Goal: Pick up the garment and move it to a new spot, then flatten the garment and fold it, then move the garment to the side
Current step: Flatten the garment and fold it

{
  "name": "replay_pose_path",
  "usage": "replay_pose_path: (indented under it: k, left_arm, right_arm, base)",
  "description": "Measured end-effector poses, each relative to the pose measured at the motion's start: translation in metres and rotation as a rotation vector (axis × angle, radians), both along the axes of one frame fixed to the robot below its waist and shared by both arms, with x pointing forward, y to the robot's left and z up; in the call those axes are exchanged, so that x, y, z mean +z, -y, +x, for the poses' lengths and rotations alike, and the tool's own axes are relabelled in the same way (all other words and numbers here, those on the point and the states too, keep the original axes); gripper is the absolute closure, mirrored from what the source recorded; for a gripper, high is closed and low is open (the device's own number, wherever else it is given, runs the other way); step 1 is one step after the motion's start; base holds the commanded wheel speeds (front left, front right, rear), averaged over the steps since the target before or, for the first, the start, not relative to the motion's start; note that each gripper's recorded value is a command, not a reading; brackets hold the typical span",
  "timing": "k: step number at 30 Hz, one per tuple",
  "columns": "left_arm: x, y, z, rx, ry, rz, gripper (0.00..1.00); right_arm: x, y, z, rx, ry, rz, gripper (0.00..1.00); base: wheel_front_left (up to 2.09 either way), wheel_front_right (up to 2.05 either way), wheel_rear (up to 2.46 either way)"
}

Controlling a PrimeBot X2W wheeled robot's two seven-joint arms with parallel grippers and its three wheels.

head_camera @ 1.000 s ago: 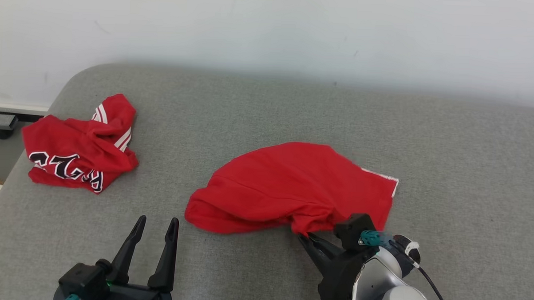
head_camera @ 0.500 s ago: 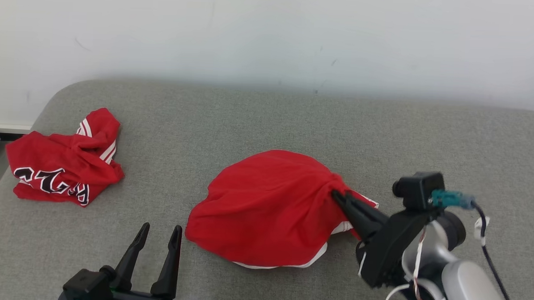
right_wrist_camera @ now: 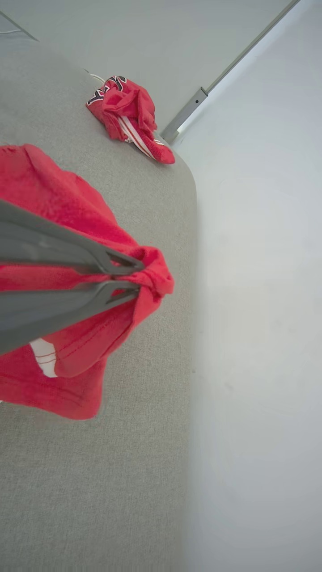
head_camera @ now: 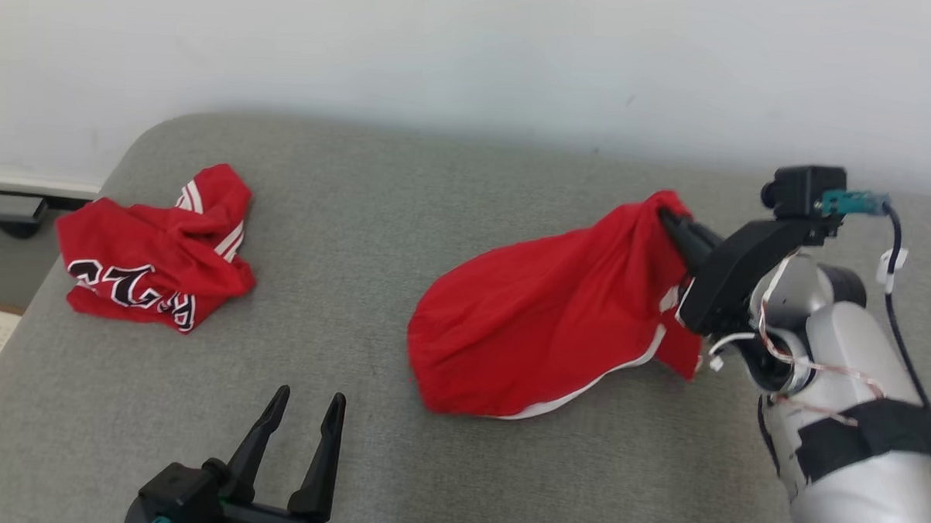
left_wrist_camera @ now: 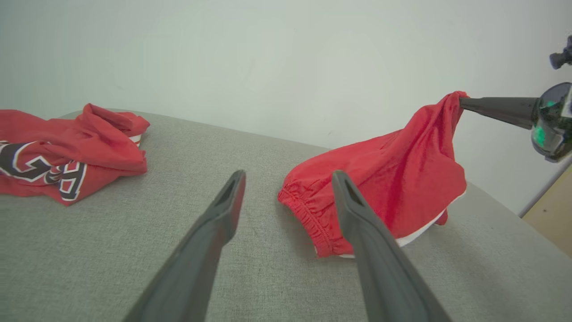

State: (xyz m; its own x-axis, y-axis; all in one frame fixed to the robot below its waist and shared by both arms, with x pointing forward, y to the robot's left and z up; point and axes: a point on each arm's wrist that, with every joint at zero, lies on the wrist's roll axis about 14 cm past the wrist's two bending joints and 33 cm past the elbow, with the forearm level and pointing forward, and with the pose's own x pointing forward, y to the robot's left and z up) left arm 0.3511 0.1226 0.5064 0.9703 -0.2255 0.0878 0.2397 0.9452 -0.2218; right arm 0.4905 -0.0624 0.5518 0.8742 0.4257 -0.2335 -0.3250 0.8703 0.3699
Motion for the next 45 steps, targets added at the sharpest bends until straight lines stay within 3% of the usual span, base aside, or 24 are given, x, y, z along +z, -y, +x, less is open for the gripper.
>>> replay_pose_path:
  k: [11,12,13,24,33,45]
  left_arm:
    - [-0.003,-0.003,-0.001,0.014,-0.014,0.001,0.0]
    - [-0.003,-0.004,0.0,0.015,-0.016,0.003,0.0]
    - [-0.004,-0.003,0.0,0.014,-0.02,0.004,0.0]
    - [-0.012,-0.003,0.009,0.011,-0.047,0.008,0.0]
    - [-0.007,0.006,0.016,-0.021,-0.027,0.012,0.0]
    - [-0.006,0.017,0.018,-0.061,-0.011,0.048,0.0]
  right_arm:
    - [-0.028,-0.001,0.056,-0.112,-0.031,-0.024,1.0]
    - [-0.03,-0.002,0.06,-0.12,-0.024,-0.03,0.29]
    - [-0.035,-0.004,0.063,-0.122,-0.032,-0.036,0.0]
    - [-0.069,-0.014,0.071,-0.103,-0.073,-0.123,0.0]
    - [-0.034,0.015,0.071,-0.179,0.147,-0.135,0.0]
    - [-0.016,0.041,0.015,-0.211,0.349,-0.098,0.0]
  base:
    - [0.0,0.0,0.0]
    - [0.0,0.0,0.0]
    - [0.0,0.0,0.0]
    - [0.0,0.0,0.0]
    - [0.0,0.0,0.0]
    - [0.0,0.0,0.0]
